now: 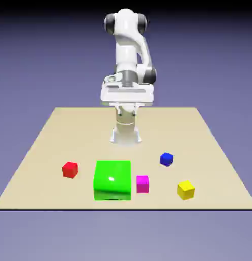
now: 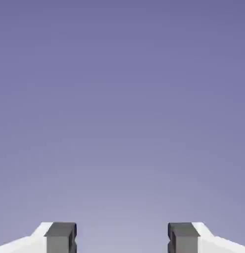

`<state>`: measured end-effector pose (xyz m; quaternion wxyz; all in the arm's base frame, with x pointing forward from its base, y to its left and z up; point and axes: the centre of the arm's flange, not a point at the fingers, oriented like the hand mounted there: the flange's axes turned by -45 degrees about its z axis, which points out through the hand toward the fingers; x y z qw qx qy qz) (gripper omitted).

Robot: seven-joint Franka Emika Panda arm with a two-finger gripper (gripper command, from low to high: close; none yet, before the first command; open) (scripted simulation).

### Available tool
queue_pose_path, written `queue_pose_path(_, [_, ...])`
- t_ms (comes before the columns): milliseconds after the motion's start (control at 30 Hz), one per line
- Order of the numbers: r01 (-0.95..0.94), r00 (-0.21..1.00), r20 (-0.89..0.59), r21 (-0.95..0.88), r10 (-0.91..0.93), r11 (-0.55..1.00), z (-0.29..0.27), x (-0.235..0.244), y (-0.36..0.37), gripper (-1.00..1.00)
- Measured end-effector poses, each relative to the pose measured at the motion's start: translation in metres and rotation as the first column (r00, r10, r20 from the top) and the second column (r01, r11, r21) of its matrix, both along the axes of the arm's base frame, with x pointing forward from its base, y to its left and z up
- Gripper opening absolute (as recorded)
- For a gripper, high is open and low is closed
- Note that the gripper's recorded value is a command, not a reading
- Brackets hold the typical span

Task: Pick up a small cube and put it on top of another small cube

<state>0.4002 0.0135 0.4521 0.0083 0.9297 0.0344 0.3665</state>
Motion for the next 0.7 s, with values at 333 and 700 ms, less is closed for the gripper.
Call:
queue_pose_path(333, [-0.115,0.925,-0.37,-0.064,0.083,0.991,-0.072,0.074,0.082,0.0])
queue_pose_path(700, [-0.233,0.71,-0.694,-0.073,0.118,0.97,-0.172,0.113,0.18,0.0])
